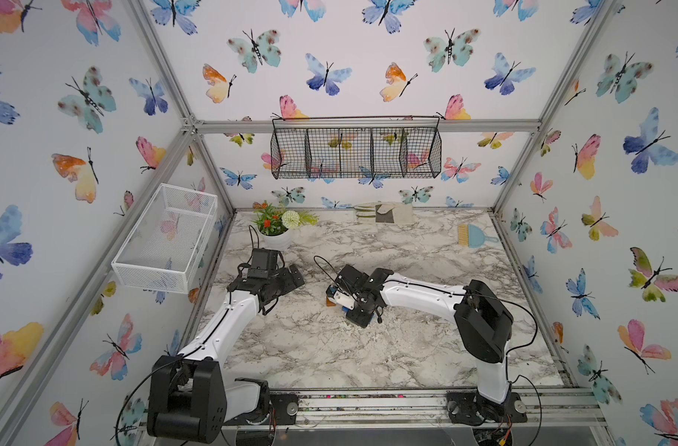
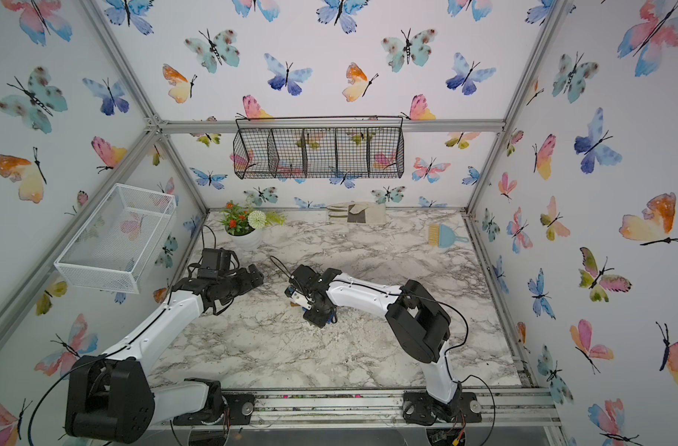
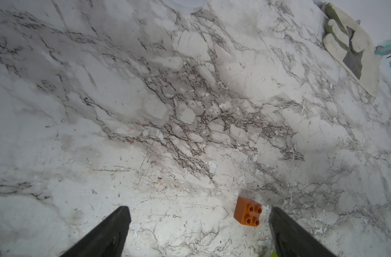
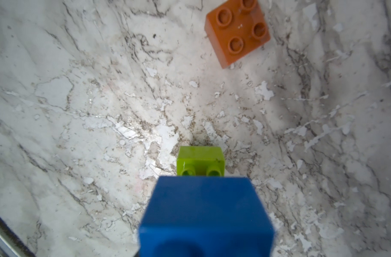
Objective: Assemble the letter y with lego
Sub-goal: Assemble the lego brick with the lego brick.
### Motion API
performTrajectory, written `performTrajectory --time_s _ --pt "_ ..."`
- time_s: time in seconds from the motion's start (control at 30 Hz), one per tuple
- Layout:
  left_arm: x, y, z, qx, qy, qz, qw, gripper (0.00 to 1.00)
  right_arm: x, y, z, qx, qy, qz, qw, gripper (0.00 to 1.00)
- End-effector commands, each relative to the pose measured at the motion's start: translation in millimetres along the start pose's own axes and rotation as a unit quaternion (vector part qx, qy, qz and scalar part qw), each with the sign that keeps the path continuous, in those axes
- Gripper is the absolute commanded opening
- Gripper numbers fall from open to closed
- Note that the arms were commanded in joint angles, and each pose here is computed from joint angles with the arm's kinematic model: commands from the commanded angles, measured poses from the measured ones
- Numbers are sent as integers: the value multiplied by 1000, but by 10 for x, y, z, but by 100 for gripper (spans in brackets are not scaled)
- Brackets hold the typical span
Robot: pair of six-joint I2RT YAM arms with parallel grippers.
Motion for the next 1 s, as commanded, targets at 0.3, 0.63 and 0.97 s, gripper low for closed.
performTrajectory --time_s 0.3,0.63,0.97 --pt "14 14 31 5 7 -6 1000 98 195 73 259 -30 63 -12 997 18" --pt "32 29 51 3 10 -6 1000 98 181 83 328 -19 78 -16 997 18" --pt "14 13 24 5 7 -6 1000 98 -25 29 205 -14 65 -20 998 28"
Point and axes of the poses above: each gripper's point midway between its finger pads, its own z axis out along the fingers, its own y axis along the line the jaws close on, x = y × z, the point moved 6 cm from there along -z, back along the fingers, and after that the axes turned 6 degrees about -z, right-handed, at the moved point
